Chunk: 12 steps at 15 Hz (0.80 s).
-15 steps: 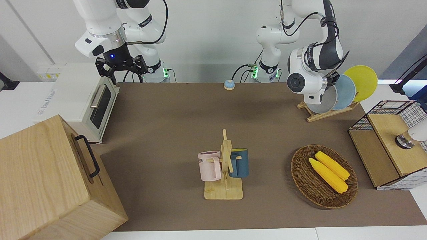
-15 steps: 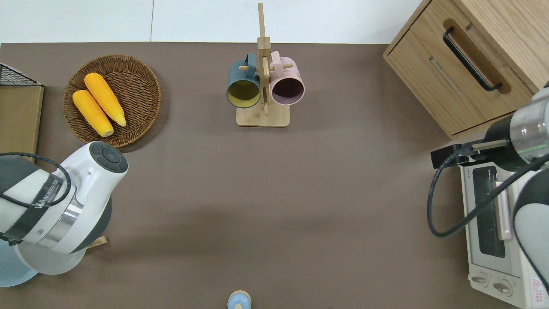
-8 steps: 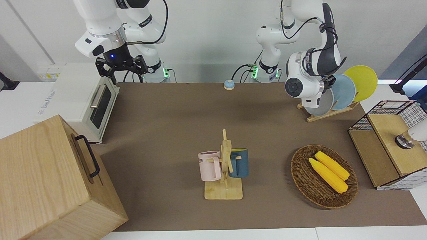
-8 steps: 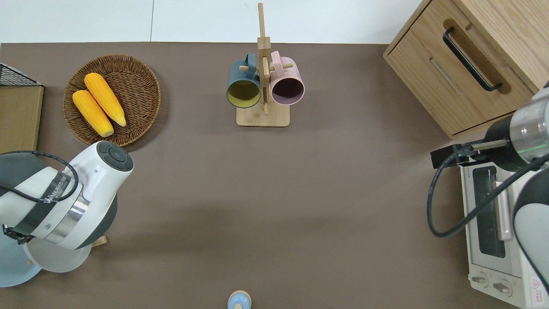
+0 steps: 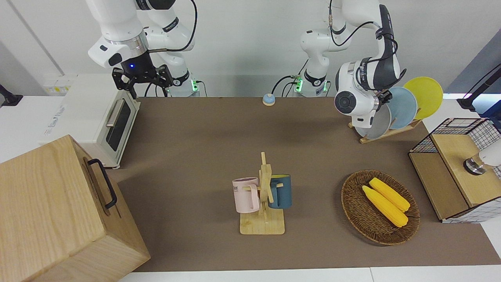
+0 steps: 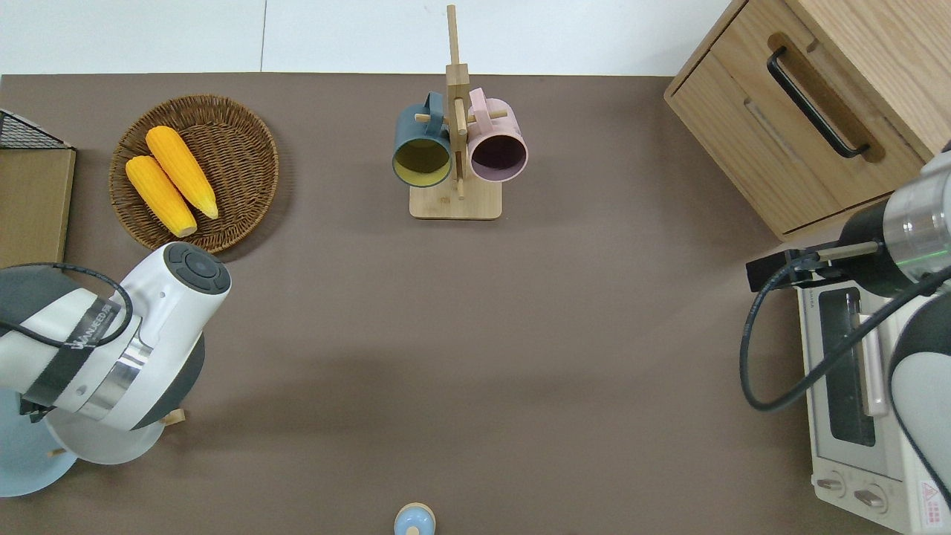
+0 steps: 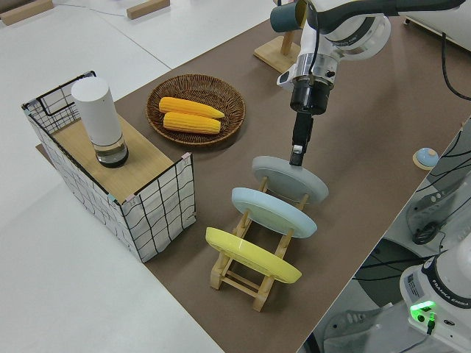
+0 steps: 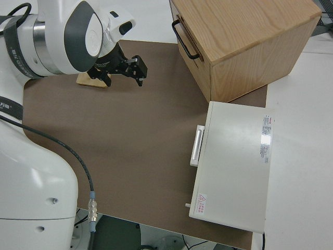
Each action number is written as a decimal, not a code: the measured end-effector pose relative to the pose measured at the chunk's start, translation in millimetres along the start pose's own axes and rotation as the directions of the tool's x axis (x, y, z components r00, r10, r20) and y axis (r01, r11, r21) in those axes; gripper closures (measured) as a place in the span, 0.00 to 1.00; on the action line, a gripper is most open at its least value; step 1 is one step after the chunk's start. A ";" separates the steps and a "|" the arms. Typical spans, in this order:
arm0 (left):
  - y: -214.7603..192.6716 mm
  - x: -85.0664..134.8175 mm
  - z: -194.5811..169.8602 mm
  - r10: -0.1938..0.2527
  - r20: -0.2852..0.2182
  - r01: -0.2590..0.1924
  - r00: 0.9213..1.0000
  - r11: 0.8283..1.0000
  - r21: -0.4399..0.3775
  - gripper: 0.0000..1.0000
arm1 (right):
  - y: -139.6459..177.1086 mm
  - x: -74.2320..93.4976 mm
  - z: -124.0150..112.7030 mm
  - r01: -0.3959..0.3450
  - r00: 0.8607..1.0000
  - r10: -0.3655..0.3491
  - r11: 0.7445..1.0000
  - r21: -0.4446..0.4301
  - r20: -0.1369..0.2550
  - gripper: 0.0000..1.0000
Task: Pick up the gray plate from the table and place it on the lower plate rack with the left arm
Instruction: 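Lower the gray plate upright into the rack's lower slot with the left gripper, then open the left gripper and withdraw it from the plate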
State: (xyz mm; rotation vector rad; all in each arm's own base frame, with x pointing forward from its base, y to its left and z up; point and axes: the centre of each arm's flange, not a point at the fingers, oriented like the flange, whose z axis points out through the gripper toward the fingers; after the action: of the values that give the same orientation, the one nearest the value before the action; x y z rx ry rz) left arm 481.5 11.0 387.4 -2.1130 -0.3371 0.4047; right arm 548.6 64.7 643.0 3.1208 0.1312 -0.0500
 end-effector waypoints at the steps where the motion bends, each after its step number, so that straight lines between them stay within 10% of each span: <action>1: 0.4 0.0 -1.6 -0.001 0.003 0.001 1.000 1.000 -0.015 0.31 | 0.0 0.0 0.0 0.000 1.000 0.000 1.000 0.000 0.000 0.01; 4: -4.5 2.8 -17.0 -0.020 0.022 0.023 1.000 0.992 -0.121 0.01 | 0.0 0.0 0.0 0.000 1.000 0.000 1.000 0.000 0.000 0.01; 12: -59.3 13.2 -66.3 -0.072 0.096 0.107 0.993 0.890 -0.442 0.01 | 0.0 0.0 0.0 0.000 1.000 0.000 1.000 0.000 0.000 0.01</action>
State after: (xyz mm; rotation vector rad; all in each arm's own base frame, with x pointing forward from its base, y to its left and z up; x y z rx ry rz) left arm 515.8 -2.1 469.5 -2.5222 -0.6207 0.3806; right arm 548.6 64.7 643.0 3.1208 0.1312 -0.0500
